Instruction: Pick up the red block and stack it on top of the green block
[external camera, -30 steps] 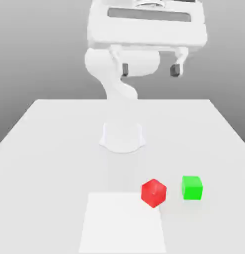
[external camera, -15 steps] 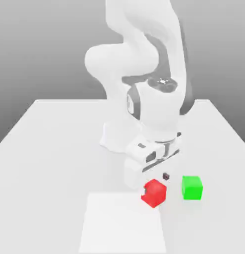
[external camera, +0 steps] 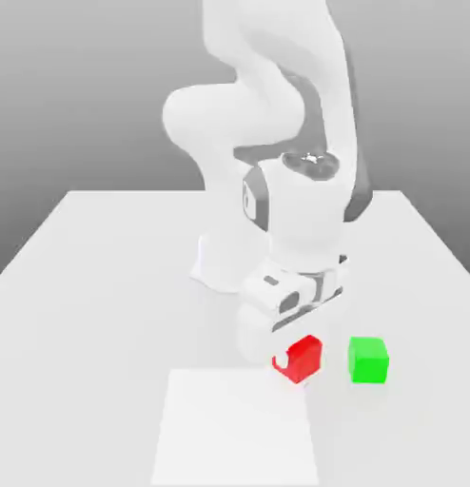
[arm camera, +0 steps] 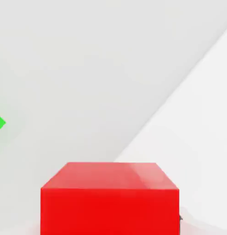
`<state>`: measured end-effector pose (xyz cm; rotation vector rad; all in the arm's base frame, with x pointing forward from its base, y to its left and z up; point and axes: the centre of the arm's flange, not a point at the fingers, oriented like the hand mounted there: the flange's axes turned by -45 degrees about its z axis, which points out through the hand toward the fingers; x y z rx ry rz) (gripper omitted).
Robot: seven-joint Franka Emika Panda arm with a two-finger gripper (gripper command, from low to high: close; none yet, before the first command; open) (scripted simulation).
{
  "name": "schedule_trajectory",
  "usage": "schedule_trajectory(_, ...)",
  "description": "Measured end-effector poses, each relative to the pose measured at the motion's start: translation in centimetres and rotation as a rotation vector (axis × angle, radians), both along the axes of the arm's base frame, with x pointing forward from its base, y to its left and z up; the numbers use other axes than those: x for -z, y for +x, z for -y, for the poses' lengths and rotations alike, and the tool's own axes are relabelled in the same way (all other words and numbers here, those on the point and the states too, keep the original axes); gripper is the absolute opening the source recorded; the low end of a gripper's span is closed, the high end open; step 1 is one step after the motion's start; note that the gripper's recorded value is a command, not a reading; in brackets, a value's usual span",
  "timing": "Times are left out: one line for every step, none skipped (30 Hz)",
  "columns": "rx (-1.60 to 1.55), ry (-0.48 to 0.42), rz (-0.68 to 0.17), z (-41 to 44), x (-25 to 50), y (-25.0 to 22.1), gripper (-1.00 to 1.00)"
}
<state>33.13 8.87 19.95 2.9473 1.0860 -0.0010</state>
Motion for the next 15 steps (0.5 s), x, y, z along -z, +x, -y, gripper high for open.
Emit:
schedule_trajectory(-0.027,0.0,0.0,-0.5,-0.6,-0.1,-1.0)
schedule_trajectory(-0.071,0.0,0.0,-1.2,-1.1,-0.3,-1.0)
schedule_trajectory(-0.125,0.0,0.0,-2.1,-1.5,-0.4,-1.0)
schedule_trajectory(-0.185,0.0,0.0,-3.0,-1.9,-0.6,-1.0)
schedule_trajectory(-0.248,0.0,-0.001,-4.1,-2.2,-0.9,-1.0)
schedule_trajectory(-0.313,0.0,-0.001,-5.1,-2.6,-1.2,-1.0)
schedule_trajectory(-0.378,0.0,-0.001,-6.2,-2.9,-1.5,-1.0)
schedule_trajectory(-0.444,0.0,-0.001,-7.3,-3.2,-1.9,-1.0)
schedule_trajectory(-0.509,0.0,-0.001,-8.3,-3.6,-2.3,-1.0)
schedule_trajectory(-0.575,0.0,-0.001,-9.3,-3.9,-2.8,-1.0)
schedule_trajectory(-0.641,0.0,-0.001,-10.4,-4.2,-3.3,-1.0)
schedule_trajectory(-0.69,0.001,-0.001,-11.1,-4.2,-3.6,-1.0)
schedule_trajectory(-0.714,0.001,-0.001,-11.5,-3.8,-3.8,-1.0)
schedule_trajectory(-0.726,0.001,-0.001,-11.8,-3.1,-3.8,-1.0)
schedule_trajectory(-0.732,0.002,-0.001,-11.9,-2.2,-3.9,-1.0)
